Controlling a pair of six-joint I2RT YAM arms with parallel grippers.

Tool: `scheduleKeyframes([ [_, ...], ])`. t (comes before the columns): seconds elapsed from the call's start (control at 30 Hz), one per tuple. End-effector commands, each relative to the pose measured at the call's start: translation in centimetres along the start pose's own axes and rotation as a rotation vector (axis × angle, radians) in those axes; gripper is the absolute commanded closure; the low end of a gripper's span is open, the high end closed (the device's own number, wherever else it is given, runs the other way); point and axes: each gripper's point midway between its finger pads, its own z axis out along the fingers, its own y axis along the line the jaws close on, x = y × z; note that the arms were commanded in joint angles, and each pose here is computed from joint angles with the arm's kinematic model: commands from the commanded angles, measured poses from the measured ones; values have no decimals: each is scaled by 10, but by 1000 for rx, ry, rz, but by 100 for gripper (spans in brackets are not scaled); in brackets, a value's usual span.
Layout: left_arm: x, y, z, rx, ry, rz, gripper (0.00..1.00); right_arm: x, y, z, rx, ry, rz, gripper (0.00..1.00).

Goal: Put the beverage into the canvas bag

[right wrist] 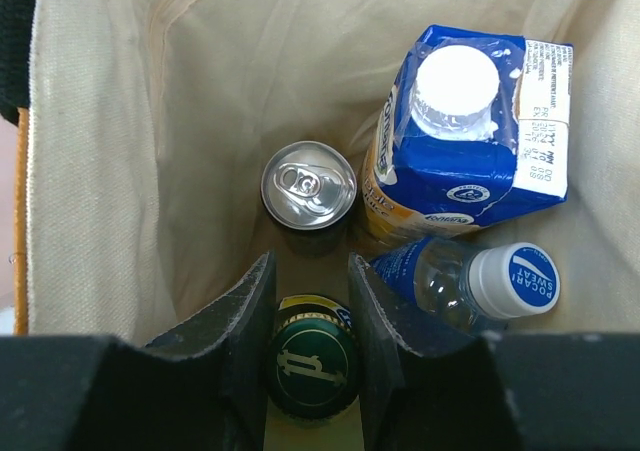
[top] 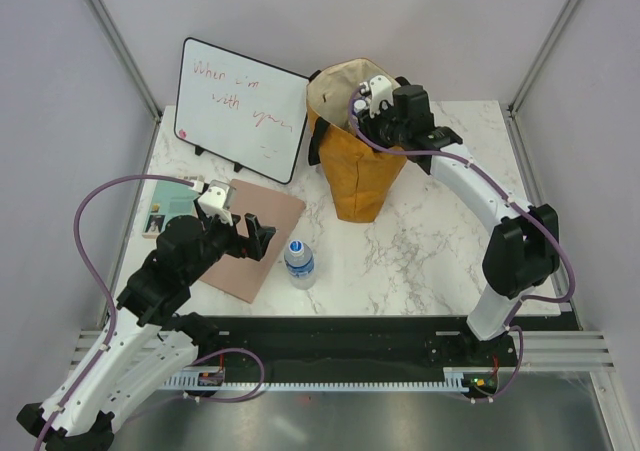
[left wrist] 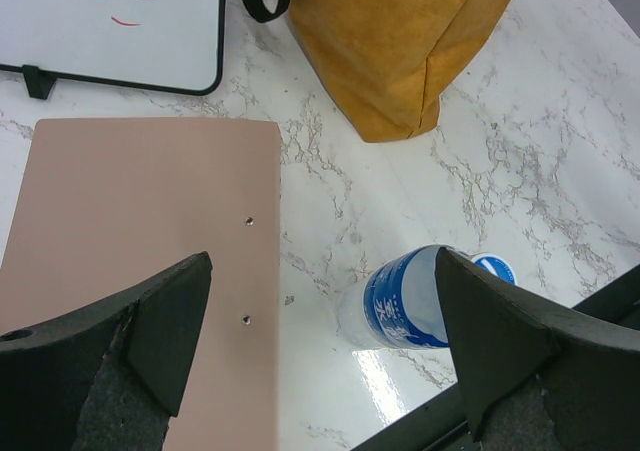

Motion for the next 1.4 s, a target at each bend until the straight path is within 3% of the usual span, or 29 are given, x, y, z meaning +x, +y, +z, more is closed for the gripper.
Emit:
scheduleKeyframes([
  [0.0, -8, -1, 0, 6, -36, 24, 0, -37, 0, -7, -16, -116, -67, 100],
  [0.4, -7, -1, 1, 7, -32, 25, 0, -17, -4, 14, -32, -53, -61, 100],
  [0.6, -6, -1, 2, 6, -28, 25, 0, -70, -12, 14, -47, -142, -93, 100],
  [0.7, -7, 0, 2, 2, -30, 25, 0, -76, -13, 18, -75, -140, -113, 100],
  [1.0, -6, 0, 3, 1, -24, 26, 0, -21, 9, 17, -226, -36, -89, 100],
  [1.37, -5, 0, 4, 2, -21, 27, 0, 14, 5, 27, -205, 40, -94, 99],
])
